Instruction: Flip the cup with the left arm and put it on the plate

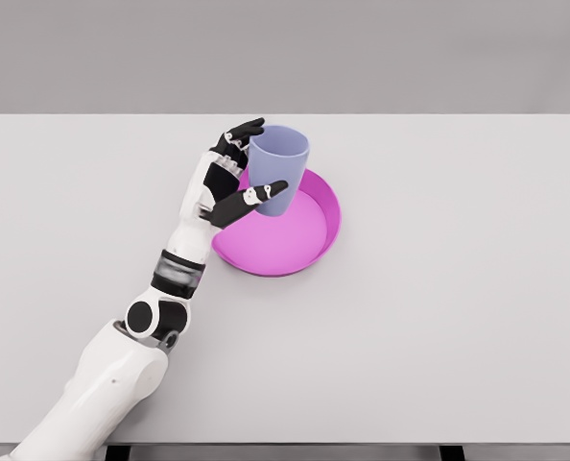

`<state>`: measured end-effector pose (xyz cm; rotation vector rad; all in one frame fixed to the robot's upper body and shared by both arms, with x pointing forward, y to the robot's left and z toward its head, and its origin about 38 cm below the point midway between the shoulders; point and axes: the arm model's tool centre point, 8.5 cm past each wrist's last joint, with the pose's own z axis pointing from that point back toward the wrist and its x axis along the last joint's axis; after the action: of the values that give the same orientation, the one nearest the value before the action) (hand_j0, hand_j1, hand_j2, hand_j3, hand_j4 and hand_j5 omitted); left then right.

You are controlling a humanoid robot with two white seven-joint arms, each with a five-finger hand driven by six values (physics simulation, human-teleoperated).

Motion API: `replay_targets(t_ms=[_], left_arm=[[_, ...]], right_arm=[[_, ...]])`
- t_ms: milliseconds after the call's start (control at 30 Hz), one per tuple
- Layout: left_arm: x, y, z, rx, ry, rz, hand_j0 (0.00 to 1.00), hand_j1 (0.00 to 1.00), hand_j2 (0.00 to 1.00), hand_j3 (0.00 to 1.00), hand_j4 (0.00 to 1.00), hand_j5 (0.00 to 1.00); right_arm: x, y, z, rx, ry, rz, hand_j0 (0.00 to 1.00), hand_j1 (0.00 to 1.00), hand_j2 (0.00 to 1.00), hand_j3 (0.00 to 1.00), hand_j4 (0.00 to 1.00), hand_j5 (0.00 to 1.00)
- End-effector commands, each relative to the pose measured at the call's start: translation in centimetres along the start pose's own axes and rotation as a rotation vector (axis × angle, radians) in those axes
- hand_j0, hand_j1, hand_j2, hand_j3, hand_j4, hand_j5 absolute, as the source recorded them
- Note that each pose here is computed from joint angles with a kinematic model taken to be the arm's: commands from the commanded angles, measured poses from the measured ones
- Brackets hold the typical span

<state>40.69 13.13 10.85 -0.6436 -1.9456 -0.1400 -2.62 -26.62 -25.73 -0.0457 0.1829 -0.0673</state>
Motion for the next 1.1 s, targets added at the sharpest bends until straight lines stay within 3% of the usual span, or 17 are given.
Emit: replay_targets(t_ms=[0,533,800,900,1067], left_arm=[[0.0,0.0,0.0,0.000,0.001,-0.001,0.52,0.52,0.52,0.52,0.52,0.52],[-1.5,-1.0,0.1,0.021,0.023,0.027,0.51,0.51,0.51,0.51,0.51,0.51],[-0.8,-0.1,-0.3,0.032,0.001,-0.017,0.51,0.51,0.51,0.51,0.51,0.51],[-0.8,-0.5,-0.6,0.033,-0.007,-0.009,0.51,0.51,0.51,0.51,0.51,0.51],[-3.0,-0.5,0.3,0.047,0.058,-0.013,0.51,0.51,0.51,0.51,0.51,0.51]], right_arm=[[0.0,0.0,0.0,0.001,0.000,0.001,1.00,1.00,1.00,1.00,1.00,1.00],[0.0,0.0,0.0,0.000,0.000,0.001,1.00,1.00,1.00,1.00,1.00,1.00],[0.0,0.0,0.0,0.000,0.000,0.001,1.00,1.00,1.00,1.00,1.00,1.00],[0.0,0.0,0.0,0.000,0.000,0.001,1.00,1.00,1.00,1.00,1.00,1.00],[0.0,0.0,0.0,0.001,0.000,0.001,1.00,1.00,1.00,1.00,1.00,1.00]])
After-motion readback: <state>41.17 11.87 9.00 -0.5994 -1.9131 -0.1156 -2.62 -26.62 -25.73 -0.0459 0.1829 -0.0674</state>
